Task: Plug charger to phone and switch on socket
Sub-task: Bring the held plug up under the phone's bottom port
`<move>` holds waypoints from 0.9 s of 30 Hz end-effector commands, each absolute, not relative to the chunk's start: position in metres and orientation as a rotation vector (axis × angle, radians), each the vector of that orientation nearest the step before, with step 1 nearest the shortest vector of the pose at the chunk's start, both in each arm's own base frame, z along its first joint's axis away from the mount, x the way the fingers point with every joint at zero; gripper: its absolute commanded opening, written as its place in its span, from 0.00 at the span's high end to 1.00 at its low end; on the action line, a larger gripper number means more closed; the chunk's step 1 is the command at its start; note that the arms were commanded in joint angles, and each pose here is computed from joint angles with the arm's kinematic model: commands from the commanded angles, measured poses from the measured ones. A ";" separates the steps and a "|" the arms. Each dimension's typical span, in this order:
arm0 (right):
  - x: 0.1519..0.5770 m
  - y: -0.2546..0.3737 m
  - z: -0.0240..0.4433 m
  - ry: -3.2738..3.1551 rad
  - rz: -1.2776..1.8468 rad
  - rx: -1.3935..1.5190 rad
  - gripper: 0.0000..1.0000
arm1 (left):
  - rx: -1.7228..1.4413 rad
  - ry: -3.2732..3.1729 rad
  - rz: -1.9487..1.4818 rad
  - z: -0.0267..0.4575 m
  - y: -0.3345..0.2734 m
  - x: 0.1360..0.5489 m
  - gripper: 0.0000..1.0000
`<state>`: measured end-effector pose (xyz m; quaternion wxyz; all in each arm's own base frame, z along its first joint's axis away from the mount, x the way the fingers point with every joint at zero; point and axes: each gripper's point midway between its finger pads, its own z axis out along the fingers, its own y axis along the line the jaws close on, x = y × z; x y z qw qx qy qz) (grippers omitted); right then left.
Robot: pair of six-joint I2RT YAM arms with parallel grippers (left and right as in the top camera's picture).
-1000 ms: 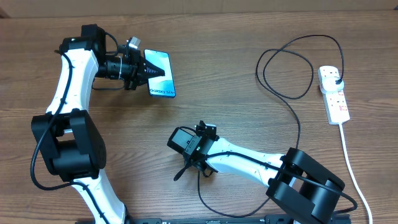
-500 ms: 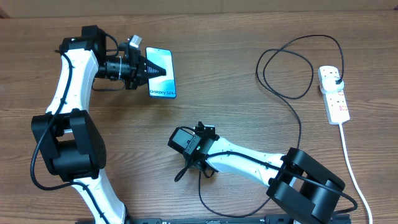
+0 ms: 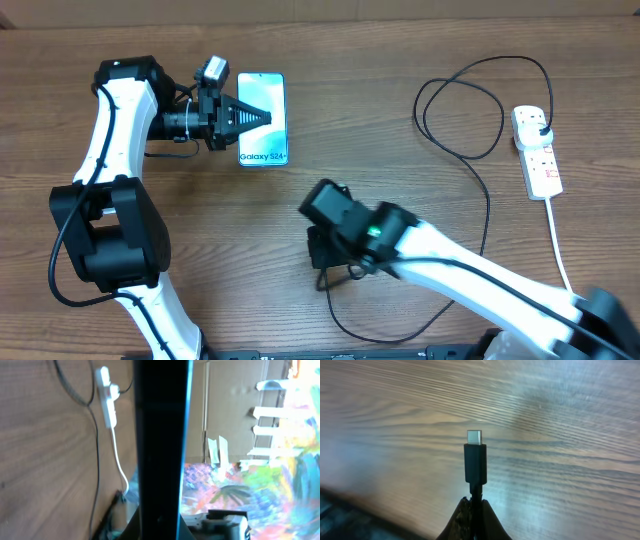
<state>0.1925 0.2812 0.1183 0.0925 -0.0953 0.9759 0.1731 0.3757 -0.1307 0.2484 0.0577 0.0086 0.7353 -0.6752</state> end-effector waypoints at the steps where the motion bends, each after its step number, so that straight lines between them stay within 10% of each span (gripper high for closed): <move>1: 0.191 0.273 0.153 2.805 0.597 -0.374 0.96 | 0.168 2.030 -1.991 0.278 -0.125 0.380 0.96; 12: 0.160 0.299 0.220 2.512 0.990 -0.806 0.96 | 0.185 2.051 -1.985 0.275 -0.128 0.377 0.96; 27: 0.194 0.325 0.236 2.467 1.095 -0.496 0.96 | 0.189 2.071 -2.076 0.279 -0.154 0.370 0.95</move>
